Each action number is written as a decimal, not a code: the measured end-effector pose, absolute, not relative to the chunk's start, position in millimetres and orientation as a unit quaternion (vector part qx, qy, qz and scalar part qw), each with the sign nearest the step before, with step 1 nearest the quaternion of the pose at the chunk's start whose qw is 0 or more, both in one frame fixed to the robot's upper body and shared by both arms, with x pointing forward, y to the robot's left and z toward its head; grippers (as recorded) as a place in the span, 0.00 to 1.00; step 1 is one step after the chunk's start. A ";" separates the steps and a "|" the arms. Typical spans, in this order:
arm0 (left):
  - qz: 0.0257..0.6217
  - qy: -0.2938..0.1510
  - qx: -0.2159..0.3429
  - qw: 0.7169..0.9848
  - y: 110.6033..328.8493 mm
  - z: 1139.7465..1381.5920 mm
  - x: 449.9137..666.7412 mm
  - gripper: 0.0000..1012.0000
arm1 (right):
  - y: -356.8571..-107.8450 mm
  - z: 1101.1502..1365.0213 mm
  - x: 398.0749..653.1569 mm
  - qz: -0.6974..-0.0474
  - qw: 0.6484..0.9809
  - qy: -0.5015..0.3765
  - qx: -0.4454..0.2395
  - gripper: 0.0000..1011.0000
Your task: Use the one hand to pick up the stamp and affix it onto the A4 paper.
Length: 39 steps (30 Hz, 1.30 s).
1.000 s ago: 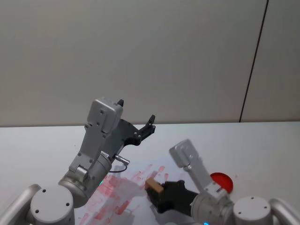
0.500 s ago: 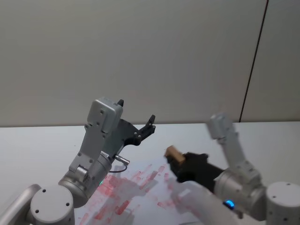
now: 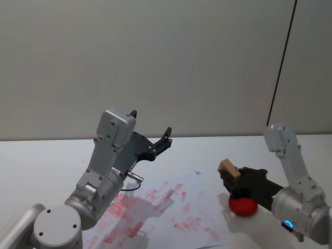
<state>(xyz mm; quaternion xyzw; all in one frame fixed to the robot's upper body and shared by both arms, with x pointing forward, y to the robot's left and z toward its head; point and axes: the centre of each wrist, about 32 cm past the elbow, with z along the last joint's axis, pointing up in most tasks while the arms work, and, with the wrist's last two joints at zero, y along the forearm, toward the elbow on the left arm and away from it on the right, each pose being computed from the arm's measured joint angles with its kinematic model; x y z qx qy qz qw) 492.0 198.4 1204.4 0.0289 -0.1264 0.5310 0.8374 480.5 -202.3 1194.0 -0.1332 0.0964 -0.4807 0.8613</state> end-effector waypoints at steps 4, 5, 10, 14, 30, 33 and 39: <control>0.531 -0.126 0.029 0.837 198.4 1204.4 492.0 0.99 | -209.0 1192.4 479.8 -0.486 0.856 0.096 -0.144 0.22; 0.531 -0.126 0.029 0.837 198.4 1204.4 492.0 0.99 | -209.9 1192.1 479.7 -0.487 0.856 0.096 -0.146 0.22; 0.531 -0.126 0.029 0.837 198.4 1204.4 492.0 0.99 | -214.2 1188.7 479.5 -0.491 0.851 0.096 -0.159 0.22; 0.531 -0.126 0.029 0.837 198.4 1204.4 492.0 0.99 | -215.8 1186.1 479.8 -0.492 0.849 0.096 -0.168 0.22; 0.531 -0.126 0.029 0.837 198.4 1204.4 492.0 0.99 | -219.7 1173.0 480.7 -0.496 0.838 0.097 -0.206 0.22; 0.531 -0.126 0.029 0.837 198.4 1204.4 492.0 0.99 | -219.9 1171.4 481.0 -0.497 0.836 0.097 -0.211 0.22; 0.531 -0.126 0.029 0.837 198.4 1204.4 492.0 0.99 | -220.2 1169.4 481.5 -0.498 0.834 0.096 -0.218 0.22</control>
